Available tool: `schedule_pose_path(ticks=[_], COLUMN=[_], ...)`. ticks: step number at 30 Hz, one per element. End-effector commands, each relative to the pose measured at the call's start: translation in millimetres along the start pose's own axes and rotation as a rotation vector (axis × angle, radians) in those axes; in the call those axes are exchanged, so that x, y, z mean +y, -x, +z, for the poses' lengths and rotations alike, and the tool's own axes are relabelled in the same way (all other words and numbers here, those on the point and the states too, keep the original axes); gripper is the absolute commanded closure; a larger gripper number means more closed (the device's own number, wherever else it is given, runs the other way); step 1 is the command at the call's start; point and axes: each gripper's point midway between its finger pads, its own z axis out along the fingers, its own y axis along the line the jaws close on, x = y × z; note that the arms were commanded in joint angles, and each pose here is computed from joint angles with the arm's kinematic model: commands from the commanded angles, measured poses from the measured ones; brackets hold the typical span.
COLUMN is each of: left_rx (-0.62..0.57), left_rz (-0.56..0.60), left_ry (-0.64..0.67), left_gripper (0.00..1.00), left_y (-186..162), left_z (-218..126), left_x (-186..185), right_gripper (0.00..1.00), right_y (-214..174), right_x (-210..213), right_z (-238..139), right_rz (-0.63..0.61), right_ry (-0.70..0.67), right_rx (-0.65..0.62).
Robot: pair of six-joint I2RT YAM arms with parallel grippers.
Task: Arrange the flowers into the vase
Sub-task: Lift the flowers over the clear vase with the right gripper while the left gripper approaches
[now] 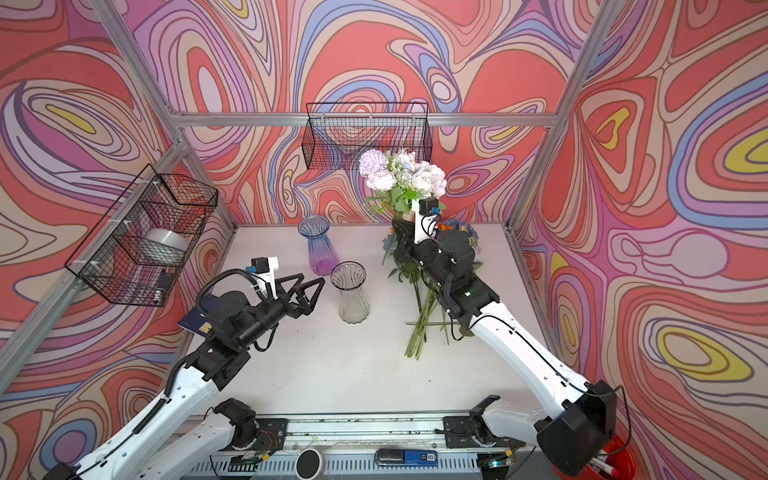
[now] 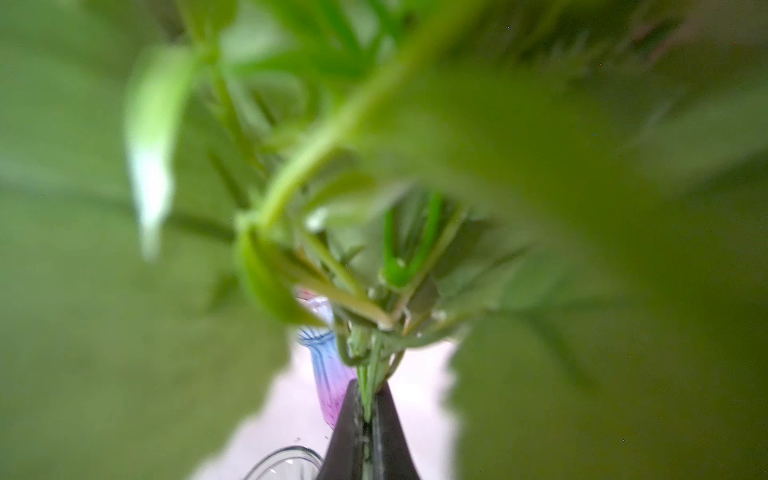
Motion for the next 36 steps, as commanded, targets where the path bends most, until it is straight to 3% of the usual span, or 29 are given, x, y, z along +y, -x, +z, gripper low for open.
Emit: schedule_pose_path(ticks=[1,10,22,36], left_rx=[-0.062,-0.046,0.005,0.044], left_rz=[0.061,0.074,0.076,0.063], left_ry=[-0.108,-0.170,-0.243,-0.260], left_gripper=[0.00,0.00,0.00,0.00], left_y=[13.4,10.3,-2.3,-4.4], left_z=[-9.1,-14.3,-2.0,45.3], left_x=[-23.8,-32.7,-34.3,-23.0], right_gripper=[1.00,1.00,1.00,1.00], right_y=[33.6,-1.3,-65.5,-152.8], right_x=[57.4,110.4,95.8,100.4], right_z=[1.1,31.8,46.2,50.0], right_rz=[-0.051,-0.199,-0.276,-0.328], right_ry=[0.263,0.393,0.336,0.337], right_rx=[-0.121,-0.094,-0.020,0.169])
